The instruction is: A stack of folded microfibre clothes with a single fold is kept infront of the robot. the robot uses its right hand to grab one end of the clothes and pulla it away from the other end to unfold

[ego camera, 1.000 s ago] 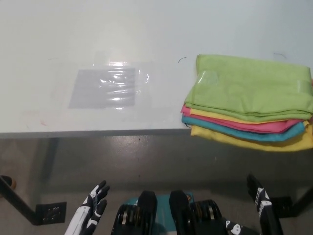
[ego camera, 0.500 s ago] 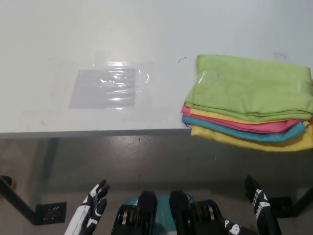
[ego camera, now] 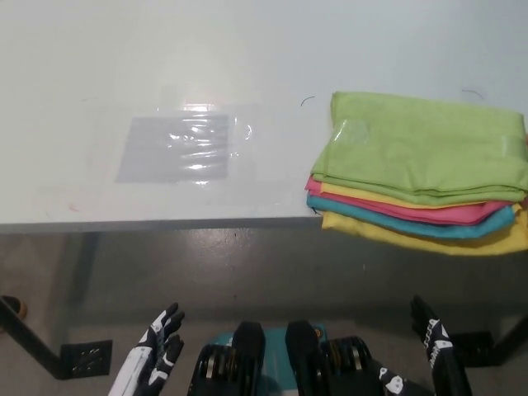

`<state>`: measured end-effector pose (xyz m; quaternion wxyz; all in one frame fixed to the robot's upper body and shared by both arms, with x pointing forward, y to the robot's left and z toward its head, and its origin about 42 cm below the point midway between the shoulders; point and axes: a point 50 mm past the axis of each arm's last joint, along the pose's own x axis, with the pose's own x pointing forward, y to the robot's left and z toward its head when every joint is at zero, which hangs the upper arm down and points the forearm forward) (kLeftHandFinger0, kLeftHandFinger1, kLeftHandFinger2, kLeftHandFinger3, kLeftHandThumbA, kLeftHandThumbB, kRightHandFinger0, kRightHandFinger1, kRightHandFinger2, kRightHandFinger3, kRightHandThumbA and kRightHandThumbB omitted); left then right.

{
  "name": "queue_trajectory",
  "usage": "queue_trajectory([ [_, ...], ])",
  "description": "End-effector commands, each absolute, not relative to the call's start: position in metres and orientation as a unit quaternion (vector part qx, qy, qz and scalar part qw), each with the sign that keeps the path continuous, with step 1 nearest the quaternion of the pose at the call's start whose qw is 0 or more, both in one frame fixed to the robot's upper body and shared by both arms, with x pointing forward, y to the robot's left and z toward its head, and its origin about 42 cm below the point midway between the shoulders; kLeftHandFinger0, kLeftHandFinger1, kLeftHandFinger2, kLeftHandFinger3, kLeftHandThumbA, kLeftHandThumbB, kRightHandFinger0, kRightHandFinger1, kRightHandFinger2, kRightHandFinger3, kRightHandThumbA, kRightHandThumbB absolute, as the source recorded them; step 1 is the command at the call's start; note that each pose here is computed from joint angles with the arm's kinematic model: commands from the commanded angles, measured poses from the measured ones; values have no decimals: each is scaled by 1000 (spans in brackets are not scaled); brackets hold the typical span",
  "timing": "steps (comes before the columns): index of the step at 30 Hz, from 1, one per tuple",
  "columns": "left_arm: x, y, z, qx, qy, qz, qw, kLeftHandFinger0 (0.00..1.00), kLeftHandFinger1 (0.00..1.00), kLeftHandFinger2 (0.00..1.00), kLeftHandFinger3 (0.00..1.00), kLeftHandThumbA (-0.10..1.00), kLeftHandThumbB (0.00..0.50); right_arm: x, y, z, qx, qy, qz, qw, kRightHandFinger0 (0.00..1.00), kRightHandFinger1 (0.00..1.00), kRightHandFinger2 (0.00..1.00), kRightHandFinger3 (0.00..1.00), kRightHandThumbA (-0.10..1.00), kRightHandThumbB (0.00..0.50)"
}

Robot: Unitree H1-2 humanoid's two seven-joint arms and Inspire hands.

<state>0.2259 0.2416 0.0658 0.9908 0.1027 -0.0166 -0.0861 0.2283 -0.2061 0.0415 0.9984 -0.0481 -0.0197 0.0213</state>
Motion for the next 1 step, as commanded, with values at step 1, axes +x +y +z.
queue_trajectory([
  [1,226,244,69,111,-33,-83,990,1000,1000,1000,1000,880,245,234,-205,52,-60,-59,25,996,1000,1000,1000,1000,823,185],
])
